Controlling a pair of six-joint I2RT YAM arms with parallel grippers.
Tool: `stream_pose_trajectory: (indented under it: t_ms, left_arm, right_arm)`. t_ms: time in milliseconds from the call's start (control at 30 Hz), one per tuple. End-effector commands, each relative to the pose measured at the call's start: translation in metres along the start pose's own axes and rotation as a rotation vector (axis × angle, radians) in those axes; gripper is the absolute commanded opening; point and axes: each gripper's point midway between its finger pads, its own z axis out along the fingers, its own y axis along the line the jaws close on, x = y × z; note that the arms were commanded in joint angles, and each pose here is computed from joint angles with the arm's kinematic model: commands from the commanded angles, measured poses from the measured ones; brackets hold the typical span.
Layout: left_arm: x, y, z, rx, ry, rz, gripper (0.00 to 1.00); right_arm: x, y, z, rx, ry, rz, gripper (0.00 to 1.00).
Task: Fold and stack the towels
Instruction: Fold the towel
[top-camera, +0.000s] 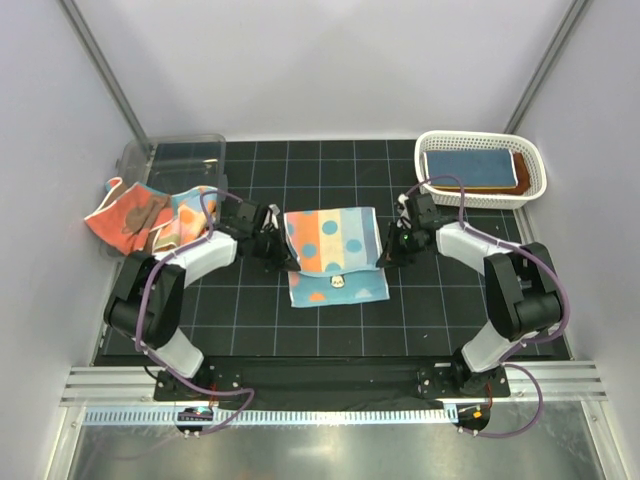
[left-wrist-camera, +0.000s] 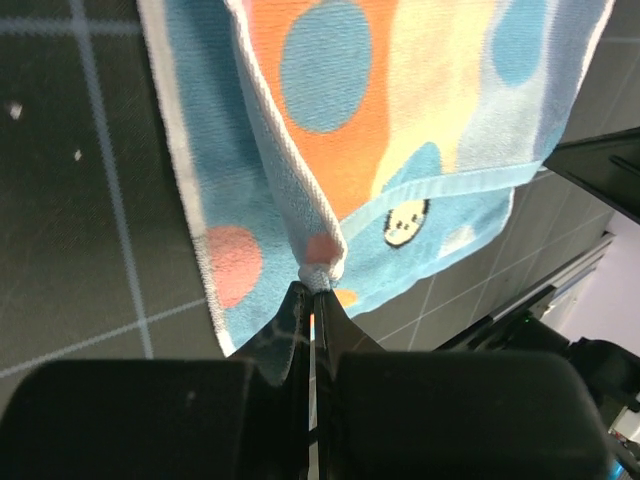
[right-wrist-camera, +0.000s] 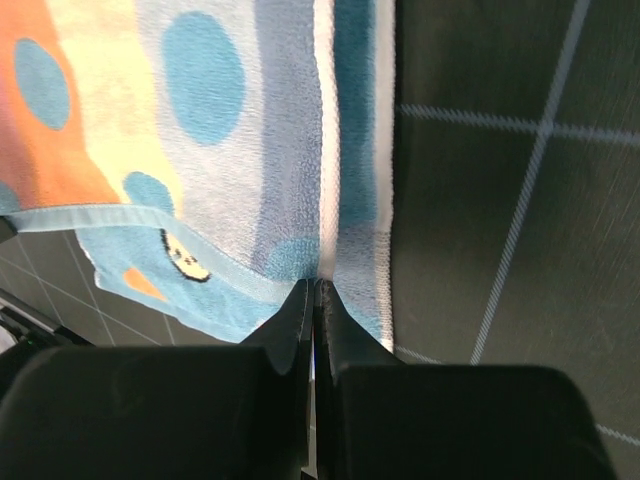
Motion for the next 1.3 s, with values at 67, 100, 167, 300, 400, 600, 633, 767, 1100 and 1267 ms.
stream_pose_trajectory:
  t_ms: [67,100,167,300,400,600,633,767,1100,1267]
  left_arm:
    - [0.002,0.005,-0.011,-0.035,-0.054,-0.012,0.0]
    - [-0.003,0.002,-0.013,-0.033,-0.069,-0.015,0.0]
    - [-0.018,-0.01,-0.02,-0.037,-0.09,-0.017,0.0]
    - [-0.045,-0.046,-0.047,-0.001,-0.141,-0.008,0.0]
    - [-0.043,-0.057,-0.069,0.003,-0.171,-0.022,0.0]
    - [0.007,-0.029,-0.072,-0.032,-0.141,-0.083,0.0]
    - [0.012,-0.031,-0.068,-0.014,-0.148,-0.073,0.0]
    - [0.041,-0.01,-0.046,-0.026,-0.097,-0.115,0.0]
    - [0.071,0.014,-0.023,-0.117,-0.046,-0.112,0.0]
    - [0.08,0.021,-0.017,-0.145,-0.026,-0.105,0.0]
  right_arm:
    - [-0.007,0.016,-0.013,-0.064,-0.069,-0.023,0.01]
    - [-0.011,0.019,-0.014,-0.067,-0.08,-0.029,0.01]
    - [-0.028,0.029,-0.022,-0.064,-0.103,-0.037,0.01]
    - [-0.058,0.049,-0.052,-0.047,-0.165,-0.072,0.01]
    - [-0.057,0.053,-0.072,-0.036,-0.174,-0.089,0.01]
    - [-0.013,0.032,-0.071,-0.026,-0.129,-0.069,0.01]
    - [0.001,0.024,-0.066,-0.024,-0.105,-0.06,0.01]
    - [0.02,0.014,-0.053,-0.036,-0.084,-0.047,0.01]
    - [0.045,-0.01,-0.037,0.019,-0.031,-0.01,0.01]
    - [0.048,-0.017,-0.033,0.056,-0.027,-0.007,0.01]
